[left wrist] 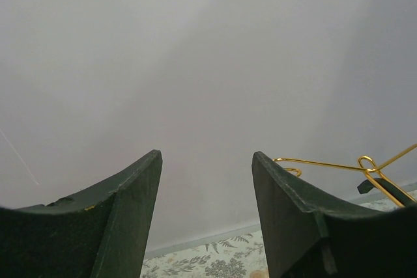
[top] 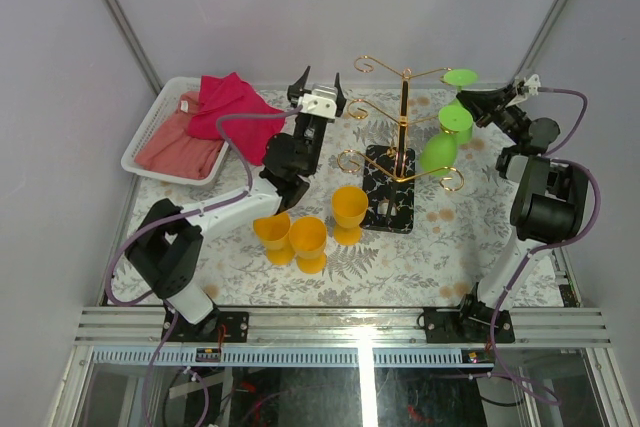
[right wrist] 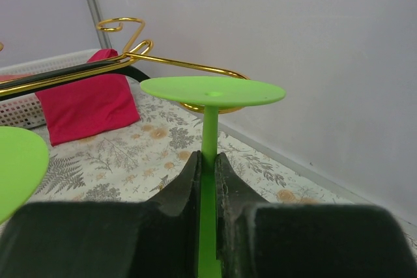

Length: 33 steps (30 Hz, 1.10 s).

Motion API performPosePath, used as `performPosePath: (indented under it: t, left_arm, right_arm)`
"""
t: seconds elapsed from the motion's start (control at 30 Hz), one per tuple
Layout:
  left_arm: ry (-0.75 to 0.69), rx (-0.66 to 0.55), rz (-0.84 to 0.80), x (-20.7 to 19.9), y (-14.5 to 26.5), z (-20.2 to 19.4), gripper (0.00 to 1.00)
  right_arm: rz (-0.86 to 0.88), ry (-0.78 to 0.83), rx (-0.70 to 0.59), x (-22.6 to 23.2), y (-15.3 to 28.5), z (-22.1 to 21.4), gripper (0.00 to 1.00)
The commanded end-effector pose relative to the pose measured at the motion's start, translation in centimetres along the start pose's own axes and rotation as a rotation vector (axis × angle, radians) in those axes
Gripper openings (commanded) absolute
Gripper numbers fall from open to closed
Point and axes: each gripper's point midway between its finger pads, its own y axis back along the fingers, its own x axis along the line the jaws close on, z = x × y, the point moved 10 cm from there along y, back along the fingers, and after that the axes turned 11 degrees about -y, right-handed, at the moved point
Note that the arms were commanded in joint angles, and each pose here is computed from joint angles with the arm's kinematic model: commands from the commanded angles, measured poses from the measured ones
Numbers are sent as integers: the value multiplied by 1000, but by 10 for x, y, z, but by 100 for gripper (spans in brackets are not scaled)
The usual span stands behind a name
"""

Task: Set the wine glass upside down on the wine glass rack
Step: Turn the wine glass upside down at the wine rack.

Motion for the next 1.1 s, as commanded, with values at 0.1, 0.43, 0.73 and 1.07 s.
performPosePath:
  t: [0.1,0.43,0.73,1.07]
  left_arm:
    - [-4,-28,45,6,-10,11,57]
    - [-16,-22,49,6,-11,11,57]
    - [-28,-17,49,7,-11,12,57]
    - [-33,-12,49,5,-13,11,58]
  right_arm:
    - [111,190,-38,12,-15,18,0]
    - [148,182,-20,16,-23,11,0]
    - [133,182,-51,16,-32,10,0]
    - [104,184,-96,12,-42,7,0]
